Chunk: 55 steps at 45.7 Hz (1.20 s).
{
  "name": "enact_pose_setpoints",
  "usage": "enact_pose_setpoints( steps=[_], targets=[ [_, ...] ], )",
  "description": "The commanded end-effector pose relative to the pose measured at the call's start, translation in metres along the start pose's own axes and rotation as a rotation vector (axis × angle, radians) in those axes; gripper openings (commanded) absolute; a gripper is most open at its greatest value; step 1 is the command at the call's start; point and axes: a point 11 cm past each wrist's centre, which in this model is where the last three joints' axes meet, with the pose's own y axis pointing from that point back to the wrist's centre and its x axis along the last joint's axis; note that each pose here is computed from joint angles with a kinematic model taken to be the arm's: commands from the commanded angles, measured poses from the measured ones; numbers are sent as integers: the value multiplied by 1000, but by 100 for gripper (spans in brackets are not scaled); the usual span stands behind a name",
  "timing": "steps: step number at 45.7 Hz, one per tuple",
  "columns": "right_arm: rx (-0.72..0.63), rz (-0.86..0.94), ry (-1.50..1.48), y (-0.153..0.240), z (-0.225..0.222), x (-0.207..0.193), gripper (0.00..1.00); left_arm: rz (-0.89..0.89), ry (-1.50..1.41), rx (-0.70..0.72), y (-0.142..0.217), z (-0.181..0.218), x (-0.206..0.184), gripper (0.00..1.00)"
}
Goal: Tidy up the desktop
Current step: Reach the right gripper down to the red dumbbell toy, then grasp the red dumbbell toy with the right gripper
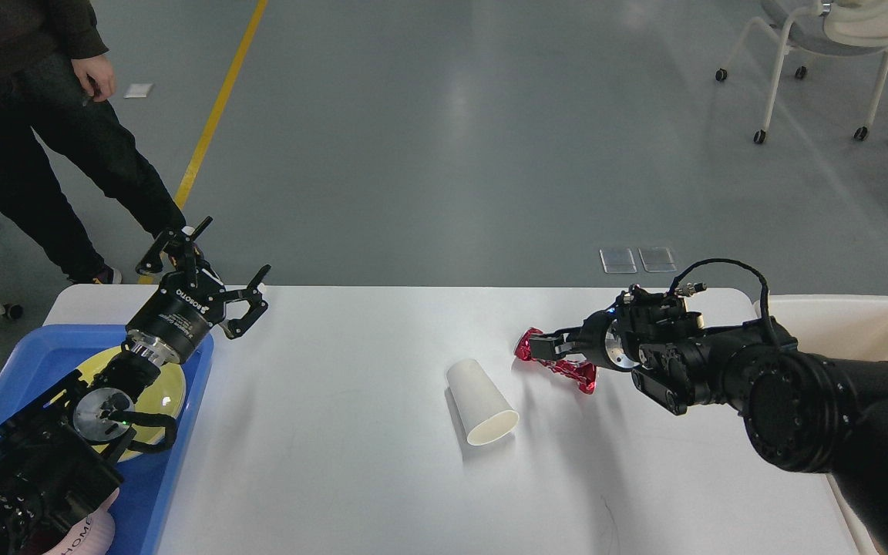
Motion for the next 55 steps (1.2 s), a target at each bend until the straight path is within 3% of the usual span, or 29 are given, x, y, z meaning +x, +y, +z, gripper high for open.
enact_pose_setpoints(
  steps=[1, 23, 25, 28, 36, 40, 55],
  targets=[
    [-25, 35, 7, -10, -4, -13, 100, 1, 0, 0, 0, 0, 0, 100],
    [-38, 40, 3, -17, -13, -43, 98, 1, 0, -2, 0, 0, 0, 100],
    [-40, 40, 6, -16, -12, -43, 88, 1, 0, -2, 0, 0, 0, 100],
    [-39, 39, 12, -16, -12, -43, 65, 1, 0, -2, 0, 0, 0, 100],
    [-34, 37, 23, -16, -12, -43, 46, 1, 0, -2, 0, 0, 0, 100],
    [-36, 36, 26, -15, -10, -42, 0, 0, 1, 0, 0, -1, 0, 100],
    [-42, 60, 49, -12, -7, -18, 0, 1, 0, 0, 0, 0, 0, 100]
  ],
)
